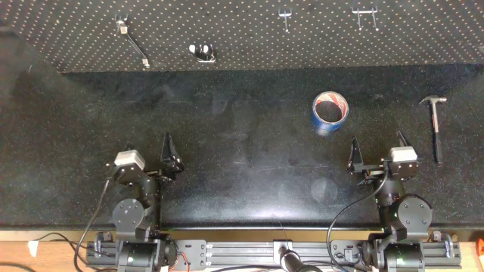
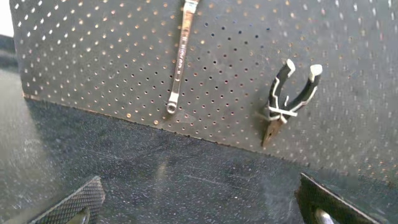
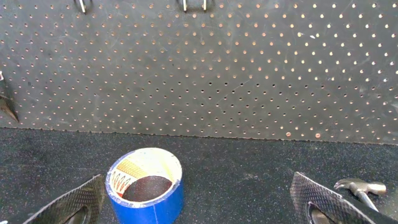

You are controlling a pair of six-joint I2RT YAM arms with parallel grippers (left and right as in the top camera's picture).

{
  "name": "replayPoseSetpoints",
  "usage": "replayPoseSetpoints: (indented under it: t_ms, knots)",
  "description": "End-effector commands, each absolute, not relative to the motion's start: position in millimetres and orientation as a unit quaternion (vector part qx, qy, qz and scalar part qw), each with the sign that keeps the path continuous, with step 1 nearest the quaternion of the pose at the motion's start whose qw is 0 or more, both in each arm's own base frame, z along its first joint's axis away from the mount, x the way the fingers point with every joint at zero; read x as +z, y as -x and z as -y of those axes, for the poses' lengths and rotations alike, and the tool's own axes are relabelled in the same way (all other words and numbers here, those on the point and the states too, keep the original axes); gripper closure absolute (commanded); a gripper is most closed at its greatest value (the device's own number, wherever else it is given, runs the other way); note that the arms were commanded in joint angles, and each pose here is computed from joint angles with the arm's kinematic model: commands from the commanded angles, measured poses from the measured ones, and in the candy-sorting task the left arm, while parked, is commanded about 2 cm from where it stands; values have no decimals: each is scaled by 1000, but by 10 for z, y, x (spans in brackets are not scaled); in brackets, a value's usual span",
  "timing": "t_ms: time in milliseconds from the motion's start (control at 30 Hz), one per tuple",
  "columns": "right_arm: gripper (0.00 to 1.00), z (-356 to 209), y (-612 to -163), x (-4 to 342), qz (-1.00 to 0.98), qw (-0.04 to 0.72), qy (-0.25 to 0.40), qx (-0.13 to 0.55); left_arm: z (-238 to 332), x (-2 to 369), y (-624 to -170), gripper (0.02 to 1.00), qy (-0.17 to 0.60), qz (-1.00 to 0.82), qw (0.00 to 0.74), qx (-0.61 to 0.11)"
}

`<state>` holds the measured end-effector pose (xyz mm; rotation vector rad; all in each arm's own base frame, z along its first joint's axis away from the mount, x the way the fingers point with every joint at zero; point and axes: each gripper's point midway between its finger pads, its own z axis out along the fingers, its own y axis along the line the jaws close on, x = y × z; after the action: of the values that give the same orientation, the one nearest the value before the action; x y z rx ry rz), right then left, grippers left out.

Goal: Place Tools Onto Pegboard

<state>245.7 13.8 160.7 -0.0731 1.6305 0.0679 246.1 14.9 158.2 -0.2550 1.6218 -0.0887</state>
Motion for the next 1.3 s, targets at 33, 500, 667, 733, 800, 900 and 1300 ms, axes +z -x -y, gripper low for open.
replayPoseSetpoints:
  t_ms: [33, 500, 667, 733, 800, 900, 1300]
  knots:
    - [25, -152, -2454, 1599, -727, 685, 39, 32, -127, 1570, -2457, 23, 59, -730, 681, -8]
    - [25, -86, -2458, 1592, -728, 684, 28, 15, -138, 1571, -2457, 23, 60, -730, 681, -7]
    - [25, -72, -2459, 1591, -729, 684, 21, 16, -138, 1569, -2457, 23, 60, -730, 681, -7]
    - [25, -75, -2458, 1621, -726, 686, -8, 45, -138, 1571, -2457, 23, 60, -730, 681, -7]
    - [25, -185, -2461, 1742, -732, 673, -21, 98, -138, 1570, -2456, 23, 60, -730, 681, -7]
    - [25, -520, -2614, 1992, -772, 612, 31, 168, -138, 1570, -2457, 23, 60, -730, 681, -7]
    - [25, -1305, -3544, 1246, -957, 246, 33, 150, -138, 1571, -2456, 23, 60, -730, 681, -7]
